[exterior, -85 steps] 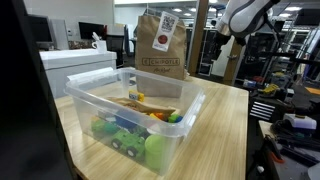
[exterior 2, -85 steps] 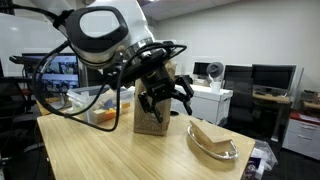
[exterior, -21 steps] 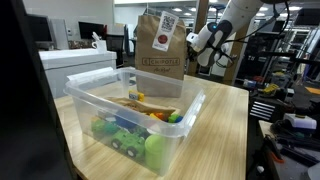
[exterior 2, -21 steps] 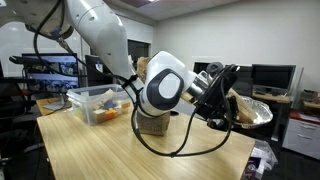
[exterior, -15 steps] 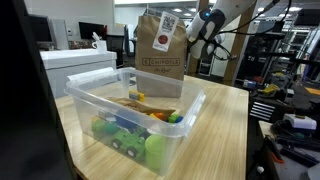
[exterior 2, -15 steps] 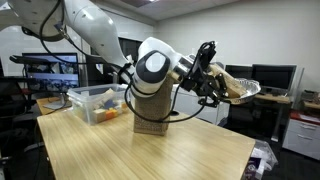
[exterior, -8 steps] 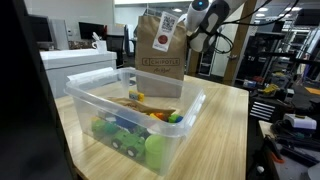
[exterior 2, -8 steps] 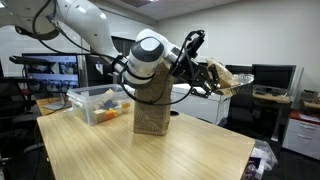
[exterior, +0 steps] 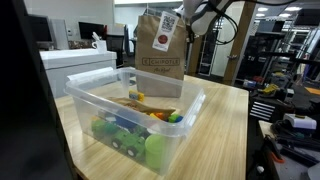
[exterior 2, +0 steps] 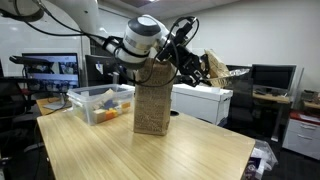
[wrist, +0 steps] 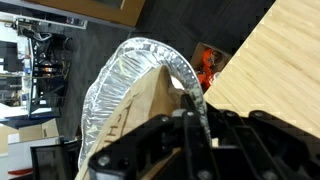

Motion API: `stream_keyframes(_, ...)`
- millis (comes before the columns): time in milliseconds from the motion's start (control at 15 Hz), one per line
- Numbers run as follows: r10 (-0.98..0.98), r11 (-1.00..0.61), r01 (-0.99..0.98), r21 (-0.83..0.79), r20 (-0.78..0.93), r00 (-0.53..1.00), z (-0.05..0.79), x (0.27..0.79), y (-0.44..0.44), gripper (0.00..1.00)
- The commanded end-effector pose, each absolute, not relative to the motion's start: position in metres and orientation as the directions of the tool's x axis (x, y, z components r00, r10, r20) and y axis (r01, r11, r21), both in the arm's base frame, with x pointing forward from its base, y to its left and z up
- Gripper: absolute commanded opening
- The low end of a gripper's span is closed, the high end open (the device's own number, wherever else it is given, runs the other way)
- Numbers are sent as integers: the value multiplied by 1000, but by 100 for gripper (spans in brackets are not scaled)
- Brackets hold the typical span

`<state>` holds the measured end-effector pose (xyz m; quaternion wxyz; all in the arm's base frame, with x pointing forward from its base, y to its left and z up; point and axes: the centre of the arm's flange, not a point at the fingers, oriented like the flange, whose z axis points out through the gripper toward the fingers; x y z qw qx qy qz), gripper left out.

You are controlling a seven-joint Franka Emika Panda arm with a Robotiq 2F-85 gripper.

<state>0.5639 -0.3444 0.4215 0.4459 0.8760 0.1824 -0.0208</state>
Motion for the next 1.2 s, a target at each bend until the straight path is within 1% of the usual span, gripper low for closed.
stream_keyframes(0,257,-621,280,732,-147,955,459,558,-329,3)
stream_keyframes(267,186,-699,200,686,-96,978,494,566,-307,3)
stream_keyframes(533,129,-759,137,636,-59,990,511,576,-277,3)
stream_keyframes(1133,73,-813,61,579,-3,997,533,591,-220,3)
